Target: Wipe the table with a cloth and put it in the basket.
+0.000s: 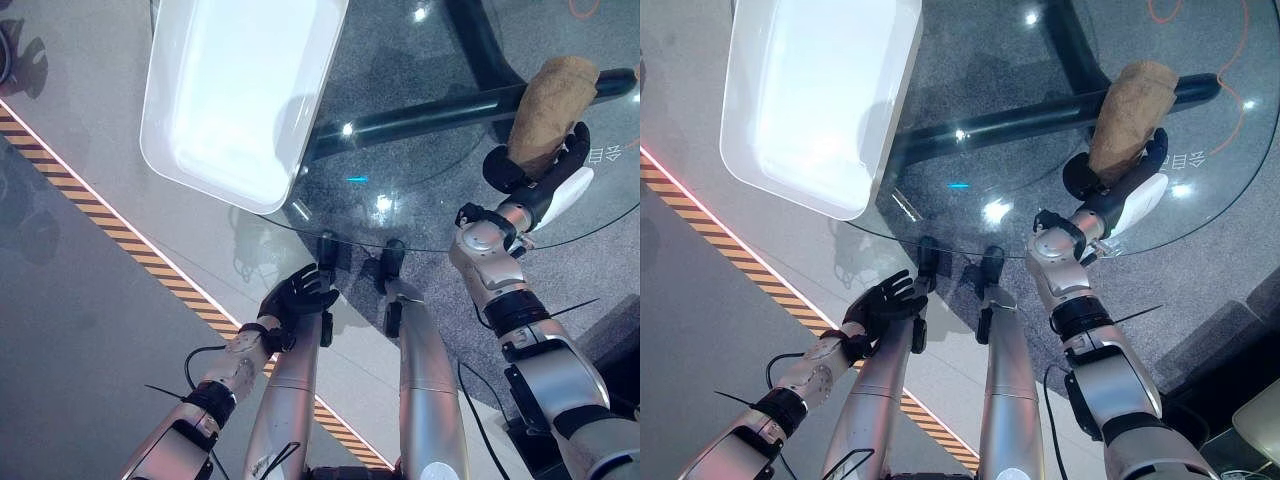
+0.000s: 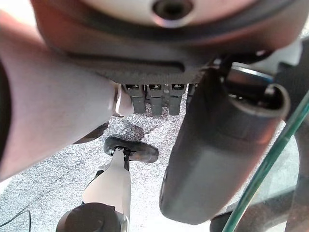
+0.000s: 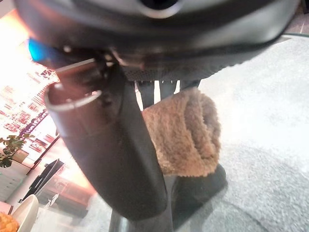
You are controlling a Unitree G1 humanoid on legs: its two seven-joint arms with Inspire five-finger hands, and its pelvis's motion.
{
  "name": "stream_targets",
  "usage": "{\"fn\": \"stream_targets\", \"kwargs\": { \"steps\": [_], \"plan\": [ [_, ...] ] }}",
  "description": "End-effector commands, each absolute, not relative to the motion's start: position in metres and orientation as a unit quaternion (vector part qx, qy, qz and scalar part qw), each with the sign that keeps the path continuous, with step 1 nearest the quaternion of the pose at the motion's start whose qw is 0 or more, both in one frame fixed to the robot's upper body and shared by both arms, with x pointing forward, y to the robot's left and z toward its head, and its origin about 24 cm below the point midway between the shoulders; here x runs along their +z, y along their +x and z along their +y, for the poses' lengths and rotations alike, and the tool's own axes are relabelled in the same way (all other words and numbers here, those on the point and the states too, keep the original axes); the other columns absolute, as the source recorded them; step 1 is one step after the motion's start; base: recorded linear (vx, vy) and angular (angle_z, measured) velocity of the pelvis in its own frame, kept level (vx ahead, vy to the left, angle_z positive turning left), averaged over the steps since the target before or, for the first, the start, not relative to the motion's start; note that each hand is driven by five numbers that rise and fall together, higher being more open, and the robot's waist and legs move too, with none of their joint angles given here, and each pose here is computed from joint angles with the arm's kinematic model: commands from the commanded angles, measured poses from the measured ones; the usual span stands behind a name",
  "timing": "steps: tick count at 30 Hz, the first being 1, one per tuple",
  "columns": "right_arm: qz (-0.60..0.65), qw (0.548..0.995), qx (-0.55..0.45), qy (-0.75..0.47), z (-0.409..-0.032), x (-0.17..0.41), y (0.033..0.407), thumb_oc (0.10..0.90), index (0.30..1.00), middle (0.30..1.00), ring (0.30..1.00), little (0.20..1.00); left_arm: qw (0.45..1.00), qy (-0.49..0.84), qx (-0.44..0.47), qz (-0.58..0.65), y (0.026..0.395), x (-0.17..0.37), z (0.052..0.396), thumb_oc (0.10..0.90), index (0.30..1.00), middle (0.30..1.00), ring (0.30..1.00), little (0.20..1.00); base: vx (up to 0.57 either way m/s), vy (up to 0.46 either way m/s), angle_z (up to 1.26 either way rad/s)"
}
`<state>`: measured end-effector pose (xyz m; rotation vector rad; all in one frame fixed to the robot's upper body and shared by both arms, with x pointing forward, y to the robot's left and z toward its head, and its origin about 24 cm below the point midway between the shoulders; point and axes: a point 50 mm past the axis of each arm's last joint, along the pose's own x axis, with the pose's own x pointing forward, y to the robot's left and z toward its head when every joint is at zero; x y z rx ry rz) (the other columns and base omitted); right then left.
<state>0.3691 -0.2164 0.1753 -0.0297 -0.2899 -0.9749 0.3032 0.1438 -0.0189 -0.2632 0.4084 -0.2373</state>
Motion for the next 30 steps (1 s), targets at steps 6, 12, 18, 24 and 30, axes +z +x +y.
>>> {"fn": "stream_targets", "kwargs": {
  "steps": [6,12,18,24,30],
  "plan": [
    [-0.114,0.866,-0.487,-0.003,-0.232,0.168,0.365,0.100,0.300,0.300,0.300,0.200,0.927,-0.145,-0.174,0.299,0.257,-0.062,0.103,0.800,0.900,0.900,0.900,0.900,0.00,0.000,0.00],
    [-0.105,0.870,-0.482,-0.007,-0.230,0.166,0.367,0.100,0.300,0.300,0.300,0.200,0.927,-0.150,-0.175,0.297,0.259,-0.061,0.100,0.800,0.900,0.900,0.900,0.900,0.00,0.033,0.00],
    [-0.112,0.868,-0.485,-0.001,-0.231,0.168,0.366,0.100,0.300,0.300,0.300,0.200,0.926,-0.153,-0.176,0.297,0.258,-0.061,0.099,0.800,0.900,0.900,0.900,0.900,0.00,0.005,0.00],
    [-0.142,0.861,-0.488,0.024,-0.231,0.179,0.365,0.100,0.300,0.300,0.300,0.200,0.926,-0.157,-0.176,0.295,0.257,-0.060,0.098,0.800,0.900,0.900,0.900,0.900,0.00,0.019,0.00],
    [-0.198,0.872,-0.447,0.028,-0.221,0.204,0.363,0.100,0.300,0.300,0.300,0.200,0.926,-0.167,-0.168,0.293,0.258,-0.058,0.099,0.800,0.900,0.900,0.900,0.900,0.00,0.006,0.00]
  ]
}}
